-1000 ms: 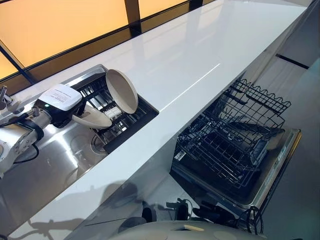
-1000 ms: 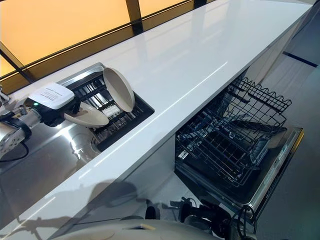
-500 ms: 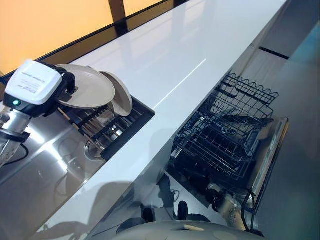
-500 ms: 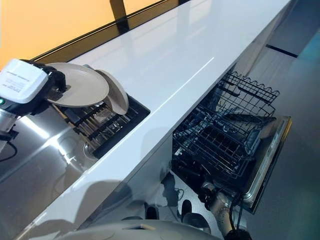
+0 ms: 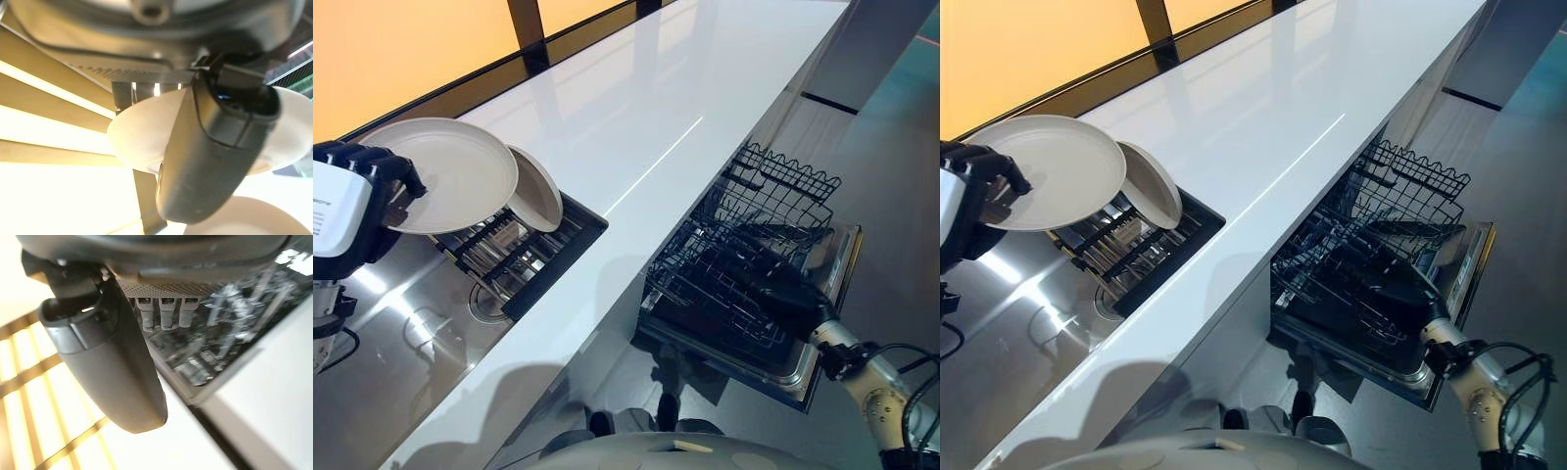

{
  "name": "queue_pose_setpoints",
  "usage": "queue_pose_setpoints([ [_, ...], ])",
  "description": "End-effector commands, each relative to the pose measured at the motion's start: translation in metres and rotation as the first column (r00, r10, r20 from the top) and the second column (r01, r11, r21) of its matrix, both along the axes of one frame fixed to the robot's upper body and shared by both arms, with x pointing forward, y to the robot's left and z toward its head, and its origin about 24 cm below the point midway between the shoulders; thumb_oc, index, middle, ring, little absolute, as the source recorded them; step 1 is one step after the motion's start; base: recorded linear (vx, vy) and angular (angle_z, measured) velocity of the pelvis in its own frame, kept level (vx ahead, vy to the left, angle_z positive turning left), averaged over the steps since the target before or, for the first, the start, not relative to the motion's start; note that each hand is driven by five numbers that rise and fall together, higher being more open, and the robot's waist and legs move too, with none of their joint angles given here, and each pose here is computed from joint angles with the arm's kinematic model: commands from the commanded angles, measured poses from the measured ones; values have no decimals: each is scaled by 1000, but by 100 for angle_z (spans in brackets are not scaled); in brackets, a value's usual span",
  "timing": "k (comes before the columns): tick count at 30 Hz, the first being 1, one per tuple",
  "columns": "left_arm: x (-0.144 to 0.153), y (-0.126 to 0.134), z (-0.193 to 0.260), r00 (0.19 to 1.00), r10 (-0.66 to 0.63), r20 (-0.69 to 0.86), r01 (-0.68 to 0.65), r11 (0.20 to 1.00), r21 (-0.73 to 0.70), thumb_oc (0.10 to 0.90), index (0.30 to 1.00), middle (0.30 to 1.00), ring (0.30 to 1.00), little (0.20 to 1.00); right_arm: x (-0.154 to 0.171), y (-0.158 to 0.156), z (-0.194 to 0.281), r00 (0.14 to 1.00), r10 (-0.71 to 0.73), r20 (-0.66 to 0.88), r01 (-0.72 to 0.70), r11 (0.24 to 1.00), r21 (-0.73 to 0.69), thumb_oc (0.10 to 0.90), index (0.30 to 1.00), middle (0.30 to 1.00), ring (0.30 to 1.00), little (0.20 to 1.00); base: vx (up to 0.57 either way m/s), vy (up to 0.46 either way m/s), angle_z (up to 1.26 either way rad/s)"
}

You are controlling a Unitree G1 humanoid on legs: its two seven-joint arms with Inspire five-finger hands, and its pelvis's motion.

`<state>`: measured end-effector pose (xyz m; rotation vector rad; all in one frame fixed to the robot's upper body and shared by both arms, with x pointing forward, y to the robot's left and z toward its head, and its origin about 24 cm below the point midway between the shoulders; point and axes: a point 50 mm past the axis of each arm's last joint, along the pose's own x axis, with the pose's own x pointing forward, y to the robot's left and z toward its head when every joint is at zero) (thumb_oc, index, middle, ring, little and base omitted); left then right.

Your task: Pick up plates and place into dishwasher.

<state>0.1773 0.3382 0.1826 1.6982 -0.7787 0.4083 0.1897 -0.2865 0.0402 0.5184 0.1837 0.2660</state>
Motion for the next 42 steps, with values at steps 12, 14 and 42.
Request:
queue_pose_setpoints([
  [12,17,-46,57,911,-318,262,388,874,-291,100,300,300,300,200,7,-5,157,527,-55,848,577,756,-310,800,900,900,900,900,4,-29,-1],
  [14,26,-64,59,876,-425,229,482,800,-357,100,300,300,300,200,14,11,169,471,26,882,664,648,-374,800,900,900,900,900,-9,-38,0],
  [42,76,-155,59,354,-934,-55,592,270,-759,100,300,300,300,200,52,122,226,266,712,649,664,353,-659,800,900,900,900,900,-9,-36,8],
])
